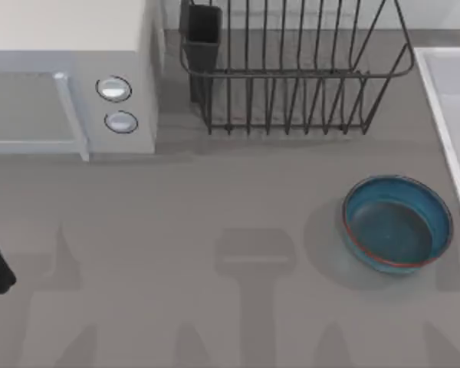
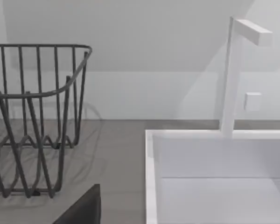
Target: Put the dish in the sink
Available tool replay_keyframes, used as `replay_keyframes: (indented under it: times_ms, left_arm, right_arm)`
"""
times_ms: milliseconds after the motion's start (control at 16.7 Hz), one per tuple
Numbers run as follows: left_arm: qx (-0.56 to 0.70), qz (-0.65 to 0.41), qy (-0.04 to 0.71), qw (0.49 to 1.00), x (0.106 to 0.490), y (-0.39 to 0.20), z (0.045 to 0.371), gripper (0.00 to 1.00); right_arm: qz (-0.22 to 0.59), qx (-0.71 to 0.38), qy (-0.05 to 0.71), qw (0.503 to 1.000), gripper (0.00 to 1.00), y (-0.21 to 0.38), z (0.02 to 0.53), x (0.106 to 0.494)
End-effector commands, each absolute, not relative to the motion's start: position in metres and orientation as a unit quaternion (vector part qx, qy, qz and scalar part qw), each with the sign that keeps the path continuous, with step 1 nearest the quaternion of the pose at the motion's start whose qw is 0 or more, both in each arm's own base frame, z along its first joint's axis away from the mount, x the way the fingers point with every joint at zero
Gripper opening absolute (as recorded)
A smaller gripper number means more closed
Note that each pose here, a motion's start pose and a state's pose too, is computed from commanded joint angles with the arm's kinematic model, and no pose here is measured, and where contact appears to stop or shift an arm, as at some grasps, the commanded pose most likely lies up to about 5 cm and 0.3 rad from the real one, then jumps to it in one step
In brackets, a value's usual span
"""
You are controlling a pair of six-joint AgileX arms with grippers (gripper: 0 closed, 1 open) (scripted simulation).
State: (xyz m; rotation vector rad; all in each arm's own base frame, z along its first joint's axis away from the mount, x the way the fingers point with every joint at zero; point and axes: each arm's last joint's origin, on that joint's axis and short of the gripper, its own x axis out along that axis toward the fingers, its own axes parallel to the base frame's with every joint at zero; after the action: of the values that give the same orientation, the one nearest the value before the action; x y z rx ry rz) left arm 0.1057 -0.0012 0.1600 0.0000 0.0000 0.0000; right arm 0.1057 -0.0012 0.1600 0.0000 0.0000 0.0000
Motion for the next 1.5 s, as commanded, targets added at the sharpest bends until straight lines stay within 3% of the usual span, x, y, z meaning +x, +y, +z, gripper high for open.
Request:
replay_keyframes:
  times_ms: [360,720,1140,1500]
  left_arm:
    - [0.0,0.0,0.0,1.0,0.106,-0.001,0.16,1.0]
    - [0.0,0.0,0.0,1.0,0.106,-0.001,0.16,1.0]
    - [0.0,0.0,0.0,1.0,0.106,-0.001,0.16,1.0]
    - [0.0,0.0,0.0,1.0,0.106,-0.001,0.16,1.0]
  right_arm:
    - [0.006,0.006,0.043,0.999,1.0,0.0,0.179,0.107]
    - [0.025,0.021,0.239,0.971,1.0,0.009,0.238,0.14]
    - [0.021,0.022,0.537,0.843,1.0,0.033,0.256,0.244]
    - [0.004,0.009,0.674,0.739,1.0,0.056,0.239,0.316]
